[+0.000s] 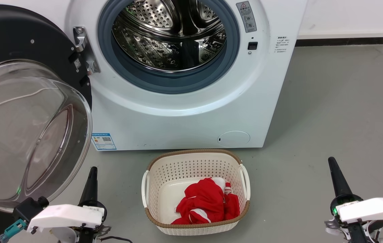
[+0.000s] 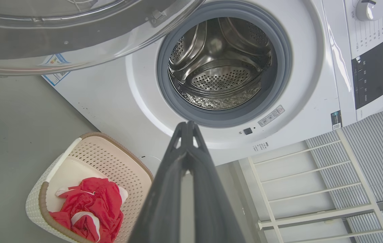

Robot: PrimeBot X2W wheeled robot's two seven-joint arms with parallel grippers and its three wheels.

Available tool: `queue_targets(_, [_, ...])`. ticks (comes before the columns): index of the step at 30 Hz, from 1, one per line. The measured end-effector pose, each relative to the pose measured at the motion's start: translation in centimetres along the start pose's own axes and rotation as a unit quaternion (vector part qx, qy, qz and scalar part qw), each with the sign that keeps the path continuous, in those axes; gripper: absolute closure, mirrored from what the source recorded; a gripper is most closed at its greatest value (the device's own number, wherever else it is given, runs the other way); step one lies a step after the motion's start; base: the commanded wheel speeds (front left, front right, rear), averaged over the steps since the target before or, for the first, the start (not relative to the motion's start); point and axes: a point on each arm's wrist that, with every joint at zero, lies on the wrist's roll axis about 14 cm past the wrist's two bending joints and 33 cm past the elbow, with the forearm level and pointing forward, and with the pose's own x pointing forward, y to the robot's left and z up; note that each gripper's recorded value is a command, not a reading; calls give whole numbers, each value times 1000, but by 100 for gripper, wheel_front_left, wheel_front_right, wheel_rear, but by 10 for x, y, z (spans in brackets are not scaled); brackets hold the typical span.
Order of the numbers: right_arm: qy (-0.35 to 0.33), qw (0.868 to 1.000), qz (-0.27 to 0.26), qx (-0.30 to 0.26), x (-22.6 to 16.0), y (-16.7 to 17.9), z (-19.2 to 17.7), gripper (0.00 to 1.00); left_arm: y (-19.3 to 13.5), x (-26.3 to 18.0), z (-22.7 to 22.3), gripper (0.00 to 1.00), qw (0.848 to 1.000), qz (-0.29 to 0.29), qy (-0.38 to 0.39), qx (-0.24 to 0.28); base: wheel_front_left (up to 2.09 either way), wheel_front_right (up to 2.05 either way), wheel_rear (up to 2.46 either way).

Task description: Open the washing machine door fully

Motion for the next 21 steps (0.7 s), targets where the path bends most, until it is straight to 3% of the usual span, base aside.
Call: queue_targets(21, [4,994,-3,106,3,-1,0,100,-2,2,4,100,994,-7,4,-109,0,0,0])
